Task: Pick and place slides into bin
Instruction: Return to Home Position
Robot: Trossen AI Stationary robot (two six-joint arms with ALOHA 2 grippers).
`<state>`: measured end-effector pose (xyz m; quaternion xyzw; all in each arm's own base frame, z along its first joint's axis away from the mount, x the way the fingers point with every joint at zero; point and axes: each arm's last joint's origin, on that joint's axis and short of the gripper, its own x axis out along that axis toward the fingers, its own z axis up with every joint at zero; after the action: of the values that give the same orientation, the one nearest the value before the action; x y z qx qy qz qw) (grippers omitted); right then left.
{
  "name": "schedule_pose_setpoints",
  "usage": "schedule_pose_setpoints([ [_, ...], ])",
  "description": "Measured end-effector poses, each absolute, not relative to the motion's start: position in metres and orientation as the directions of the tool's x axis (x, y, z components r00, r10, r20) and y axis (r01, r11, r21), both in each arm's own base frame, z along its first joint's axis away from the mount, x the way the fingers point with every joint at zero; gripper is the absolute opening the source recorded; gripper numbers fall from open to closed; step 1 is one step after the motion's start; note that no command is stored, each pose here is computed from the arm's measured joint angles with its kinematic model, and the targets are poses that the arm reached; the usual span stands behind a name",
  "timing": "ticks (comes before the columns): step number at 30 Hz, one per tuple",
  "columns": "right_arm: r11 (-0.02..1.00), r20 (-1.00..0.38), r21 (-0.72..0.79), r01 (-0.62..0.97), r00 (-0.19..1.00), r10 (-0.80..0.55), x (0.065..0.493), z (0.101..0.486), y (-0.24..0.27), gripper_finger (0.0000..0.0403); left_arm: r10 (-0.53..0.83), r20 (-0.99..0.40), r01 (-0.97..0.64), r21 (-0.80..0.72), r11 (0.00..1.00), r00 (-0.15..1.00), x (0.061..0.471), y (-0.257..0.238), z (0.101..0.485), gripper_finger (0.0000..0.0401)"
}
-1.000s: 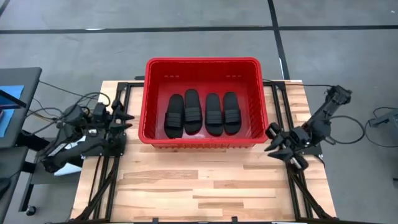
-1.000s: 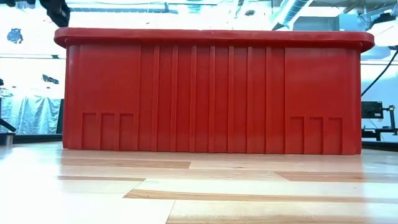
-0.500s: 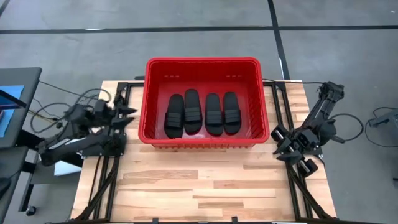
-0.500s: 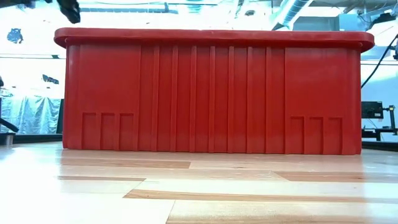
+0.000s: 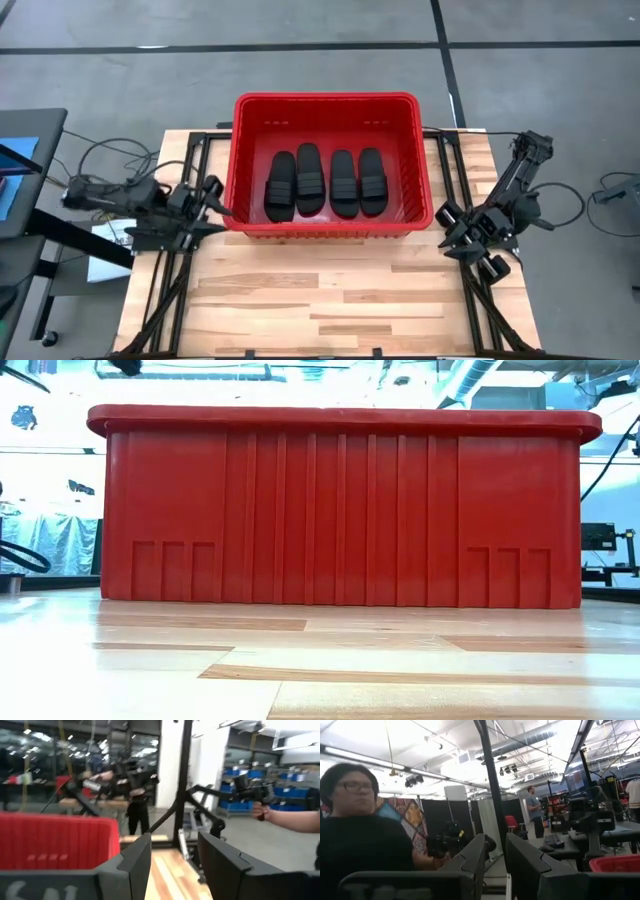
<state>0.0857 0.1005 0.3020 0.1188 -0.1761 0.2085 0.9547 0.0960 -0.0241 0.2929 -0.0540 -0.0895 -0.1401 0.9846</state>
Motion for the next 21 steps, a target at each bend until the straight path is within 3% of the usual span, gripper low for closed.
schedule_pose_setpoints([
  [12, 0.886, 0.172, 0.15, -0.438, 0.894, 0.413, 0.082, 0.281, 0.099, 0.007, -0.208, 0.046, 0.212, -0.104, 0.972, 0.977, 0.069, -0.042, 0.277, 0.0154],
  [16, 0.915, 0.144, 0.163, -0.37, 0.926, 0.349, 0.075, 0.28, 0.091, 0.007, -0.181, 0.044, 0.185, -0.117, 0.976, 0.982, 0.068, -0.047, 0.273, 0.0154],
  [21, 0.904, 0.155, 0.144, -0.403, 0.911, 0.382, 0.067, 0.281, 0.085, 0.007, -0.193, 0.063, 0.2, -0.136, 0.97, 0.979, 0.068, -0.055, 0.261, 0.0154],
])
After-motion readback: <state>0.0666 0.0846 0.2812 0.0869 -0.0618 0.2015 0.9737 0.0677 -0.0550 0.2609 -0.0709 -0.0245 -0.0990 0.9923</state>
